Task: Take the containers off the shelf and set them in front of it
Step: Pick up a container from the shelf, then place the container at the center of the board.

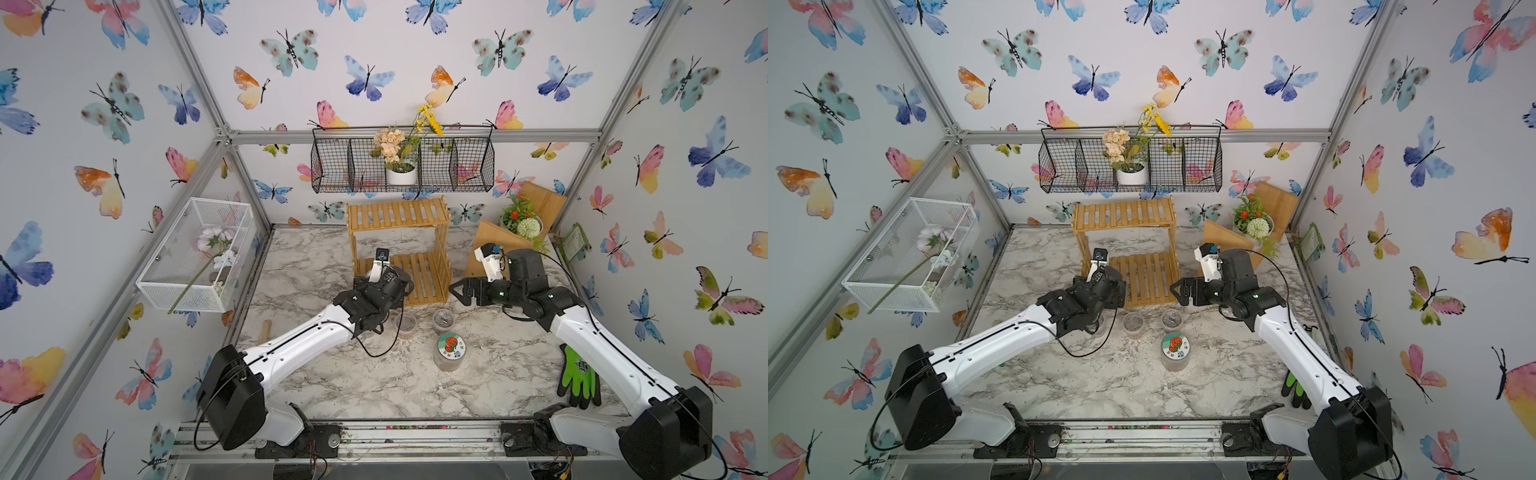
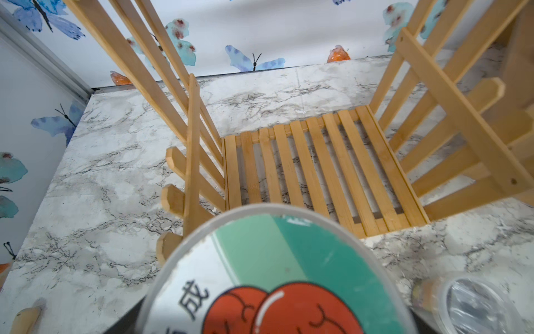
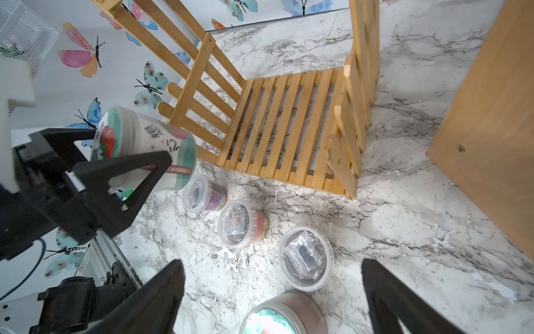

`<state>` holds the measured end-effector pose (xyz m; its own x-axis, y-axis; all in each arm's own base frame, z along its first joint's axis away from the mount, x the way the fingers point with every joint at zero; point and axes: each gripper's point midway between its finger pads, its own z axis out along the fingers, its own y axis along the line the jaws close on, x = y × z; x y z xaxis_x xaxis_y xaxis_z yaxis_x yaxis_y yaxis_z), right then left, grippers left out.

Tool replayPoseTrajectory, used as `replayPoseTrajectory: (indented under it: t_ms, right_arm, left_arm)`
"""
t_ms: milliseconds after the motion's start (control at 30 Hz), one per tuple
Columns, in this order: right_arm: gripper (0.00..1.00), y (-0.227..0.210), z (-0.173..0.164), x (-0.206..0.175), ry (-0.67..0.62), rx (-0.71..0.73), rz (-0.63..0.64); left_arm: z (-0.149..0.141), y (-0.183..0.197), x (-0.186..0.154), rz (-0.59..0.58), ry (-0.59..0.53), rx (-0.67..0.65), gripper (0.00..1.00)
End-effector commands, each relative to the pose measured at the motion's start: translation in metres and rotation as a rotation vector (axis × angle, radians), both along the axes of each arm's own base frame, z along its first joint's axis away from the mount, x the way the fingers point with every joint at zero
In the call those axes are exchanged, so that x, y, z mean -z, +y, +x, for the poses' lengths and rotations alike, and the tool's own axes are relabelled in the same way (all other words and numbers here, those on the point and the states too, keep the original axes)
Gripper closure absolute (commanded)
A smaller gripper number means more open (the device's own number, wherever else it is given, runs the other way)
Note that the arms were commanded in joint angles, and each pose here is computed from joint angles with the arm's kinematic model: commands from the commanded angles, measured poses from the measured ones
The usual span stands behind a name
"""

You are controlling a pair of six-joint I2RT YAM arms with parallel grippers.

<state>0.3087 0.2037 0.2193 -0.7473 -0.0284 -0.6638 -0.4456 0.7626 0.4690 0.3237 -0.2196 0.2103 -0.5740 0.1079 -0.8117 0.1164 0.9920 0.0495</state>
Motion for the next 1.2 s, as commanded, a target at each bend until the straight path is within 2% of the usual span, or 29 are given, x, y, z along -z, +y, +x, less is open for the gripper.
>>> replayPoseTrajectory:
  t_ms: [0, 300, 467, 833, 1167]
  right_arm:
    - [0.02, 0.003, -0.002, 0.007, 0.017, -0.023, 0.008]
    - [0.02, 0.001, -0.006, 0.01, 0.023, -0.021, 0.005]
    - [0.02, -0.001, -0.009, 0.011, 0.024, -0.014, 0.008]
    - [0.02, -0.006, -0.014, 0.007, 0.013, 0.001, 0.005]
    - [0.02, -0.008, -0.015, 0.005, 0.008, -0.001, -0.007]
  left_arm:
    - [-0.025, -0.01, -0.005, -0.036, -0.01, 0.079, 0.29]
    - [-0.082, -0.034, 0.02, -0.065, 0.012, 0.253, 0.3]
    - [-0.103, -0.045, 0.033, -0.083, 0.026, 0.313, 0.3]
    - [-0.121, -0.062, 0.063, -0.11, 0.056, 0.367, 0.3]
    - [-0.125, -0.07, 0.098, -0.053, 0.093, 0.394, 0.3]
